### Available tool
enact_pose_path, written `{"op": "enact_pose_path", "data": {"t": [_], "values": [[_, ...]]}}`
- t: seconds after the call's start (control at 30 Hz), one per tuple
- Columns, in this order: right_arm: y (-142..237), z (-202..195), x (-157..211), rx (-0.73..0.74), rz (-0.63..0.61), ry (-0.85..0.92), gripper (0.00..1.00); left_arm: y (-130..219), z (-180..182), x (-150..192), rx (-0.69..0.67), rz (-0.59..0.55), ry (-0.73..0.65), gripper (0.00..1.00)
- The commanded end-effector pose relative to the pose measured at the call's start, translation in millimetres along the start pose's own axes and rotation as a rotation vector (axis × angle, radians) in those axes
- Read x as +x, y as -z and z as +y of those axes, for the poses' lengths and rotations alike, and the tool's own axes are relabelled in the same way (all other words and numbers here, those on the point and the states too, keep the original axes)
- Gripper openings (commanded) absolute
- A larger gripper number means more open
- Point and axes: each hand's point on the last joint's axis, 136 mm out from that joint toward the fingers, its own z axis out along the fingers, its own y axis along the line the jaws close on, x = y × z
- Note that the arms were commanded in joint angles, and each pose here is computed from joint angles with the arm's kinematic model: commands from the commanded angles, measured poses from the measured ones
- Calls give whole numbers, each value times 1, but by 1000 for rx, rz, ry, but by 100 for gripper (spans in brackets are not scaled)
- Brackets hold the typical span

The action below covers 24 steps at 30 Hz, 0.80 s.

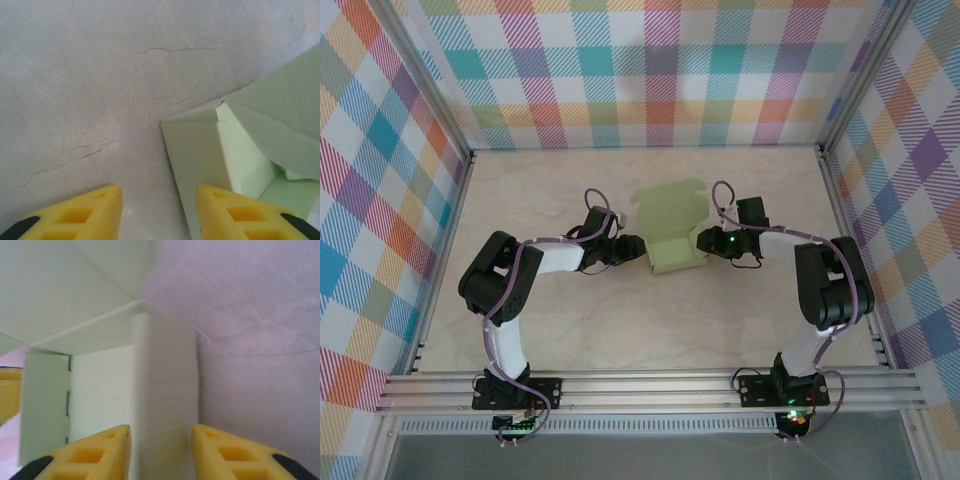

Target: Fold the paper box

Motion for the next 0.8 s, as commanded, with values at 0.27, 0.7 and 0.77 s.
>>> {"op": "enact_pose_path", "data": {"t": [0.27,0.7,0.77], "values": [[15,4,-16,-35,-75,-78,42,14,-17,-2,63,-68,-56,46],[1,-9,-14,-118,-23,-145,39,-9,-16,8,104,-2,10,48],[-2,-11,-13,-114,-17,-145,38,-8,-18,7,112,-3,9,48]]}}
